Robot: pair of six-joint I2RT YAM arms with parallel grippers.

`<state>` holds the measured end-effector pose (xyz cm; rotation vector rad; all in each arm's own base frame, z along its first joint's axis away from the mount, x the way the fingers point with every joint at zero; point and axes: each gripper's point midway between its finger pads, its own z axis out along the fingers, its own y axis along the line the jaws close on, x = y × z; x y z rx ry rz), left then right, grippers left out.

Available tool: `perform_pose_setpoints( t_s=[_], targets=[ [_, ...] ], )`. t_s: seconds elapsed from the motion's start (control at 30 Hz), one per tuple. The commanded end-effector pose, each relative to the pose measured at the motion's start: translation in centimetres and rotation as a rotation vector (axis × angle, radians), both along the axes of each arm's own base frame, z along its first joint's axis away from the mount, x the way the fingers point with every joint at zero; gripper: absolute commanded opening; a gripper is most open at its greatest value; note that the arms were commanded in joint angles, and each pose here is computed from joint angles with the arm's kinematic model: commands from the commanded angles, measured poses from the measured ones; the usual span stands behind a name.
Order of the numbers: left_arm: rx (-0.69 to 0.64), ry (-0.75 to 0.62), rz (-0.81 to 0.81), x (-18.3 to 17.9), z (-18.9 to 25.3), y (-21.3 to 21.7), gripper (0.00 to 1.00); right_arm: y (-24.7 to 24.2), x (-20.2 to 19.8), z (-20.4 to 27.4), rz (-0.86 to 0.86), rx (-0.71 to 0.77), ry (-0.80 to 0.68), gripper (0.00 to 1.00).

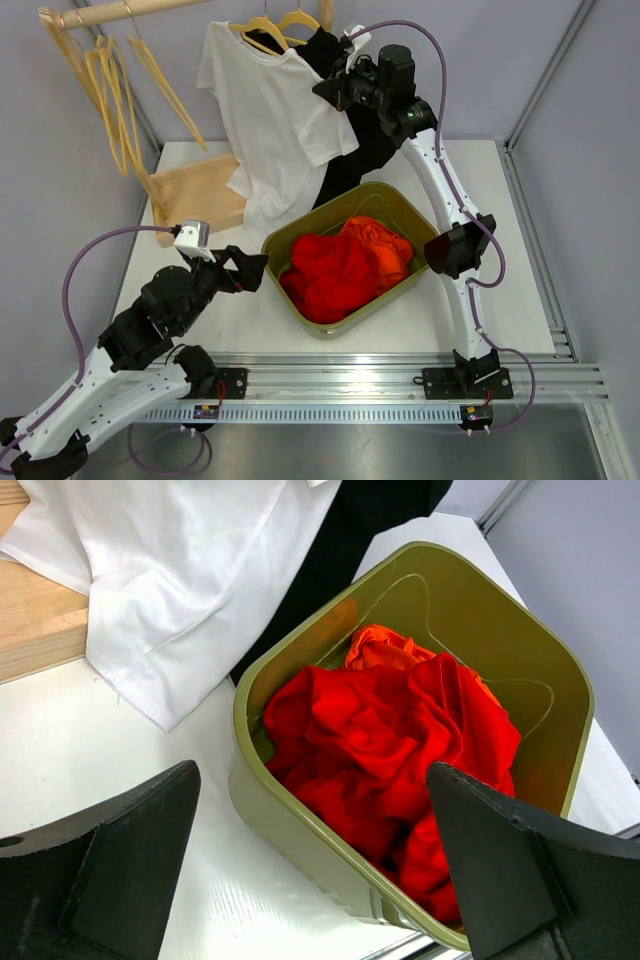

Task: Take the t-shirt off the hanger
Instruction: Grab a hanger with a tshirt on it with the right arm

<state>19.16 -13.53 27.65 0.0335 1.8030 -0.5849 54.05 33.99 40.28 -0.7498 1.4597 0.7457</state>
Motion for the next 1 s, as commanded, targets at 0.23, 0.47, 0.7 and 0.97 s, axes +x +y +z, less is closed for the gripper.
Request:
perform_pose_setpoints(
  t_s=[0.23,0.47,0.7,0.97],
  targets=[
    [-0.069,-0.055,0.004,0.0,2.0,0.1,0.99,-0.9,-4.4,12.2,0.034,0.166,-0.253,0.00],
    [-0.093,-0.070,0.009,-0.4,2.3,0.5,0.99,-1.0,-5.1,12.8,0.044,0.176,-0.246,0.00],
    [-0.092,-0.086,0.029,-0.6,2.9,1.4,0.99,-0.8,-6.7,10.2,0.126,0.044,-0.232,0.00],
    [-0.032,-0.127,0.050,-1.4,4.2,3.4,0.99,-1.6,-8.8,9.7,0.191,-0.059,-0.283,0.00]
  ],
)
